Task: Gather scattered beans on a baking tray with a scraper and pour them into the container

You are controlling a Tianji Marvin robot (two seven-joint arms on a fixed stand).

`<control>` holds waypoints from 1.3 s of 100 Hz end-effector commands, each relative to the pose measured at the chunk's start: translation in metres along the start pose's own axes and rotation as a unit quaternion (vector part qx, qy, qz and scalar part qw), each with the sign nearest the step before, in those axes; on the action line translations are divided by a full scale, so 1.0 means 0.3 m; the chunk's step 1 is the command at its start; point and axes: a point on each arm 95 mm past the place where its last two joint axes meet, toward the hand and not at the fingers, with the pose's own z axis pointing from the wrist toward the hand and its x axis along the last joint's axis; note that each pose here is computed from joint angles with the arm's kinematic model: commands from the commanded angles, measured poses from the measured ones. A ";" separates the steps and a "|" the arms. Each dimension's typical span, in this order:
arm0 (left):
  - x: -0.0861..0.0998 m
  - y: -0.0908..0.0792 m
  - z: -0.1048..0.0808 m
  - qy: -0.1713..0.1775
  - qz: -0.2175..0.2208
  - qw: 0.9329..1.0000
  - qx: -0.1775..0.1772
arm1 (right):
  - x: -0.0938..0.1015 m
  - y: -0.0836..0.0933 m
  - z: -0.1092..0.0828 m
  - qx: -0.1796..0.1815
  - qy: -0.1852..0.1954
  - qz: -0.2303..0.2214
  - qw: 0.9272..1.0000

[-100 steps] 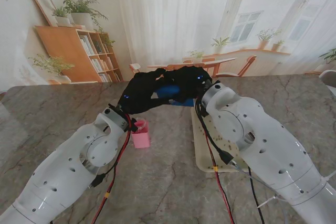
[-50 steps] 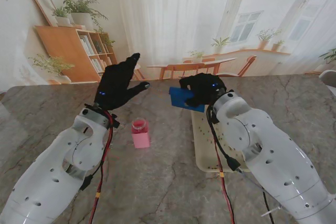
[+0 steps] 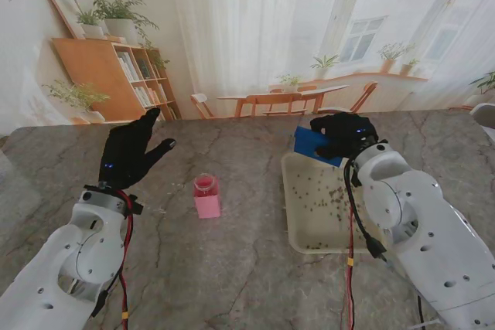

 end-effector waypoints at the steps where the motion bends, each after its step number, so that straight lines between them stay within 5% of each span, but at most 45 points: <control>1: -0.030 0.070 -0.032 -0.024 -0.014 0.999 -0.027 | -0.043 -0.058 -0.014 0.028 -0.002 -0.010 1.000; 31: -0.025 0.133 -0.080 -0.053 -0.054 0.996 -0.037 | -0.113 -0.160 -0.032 0.056 0.027 -0.036 0.997; 61: 0.098 0.121 -0.108 0.022 -0.077 0.997 0.013 | -0.115 -0.237 -0.015 0.072 0.031 -0.042 0.996; 94: 0.174 0.148 -0.102 0.069 -0.123 0.990 0.022 | -0.134 -0.274 0.017 0.080 0.027 -0.069 0.994; 130: 0.187 0.153 -0.109 0.076 -0.131 0.988 0.021 | -0.134 -0.348 0.072 0.108 0.029 -0.062 0.992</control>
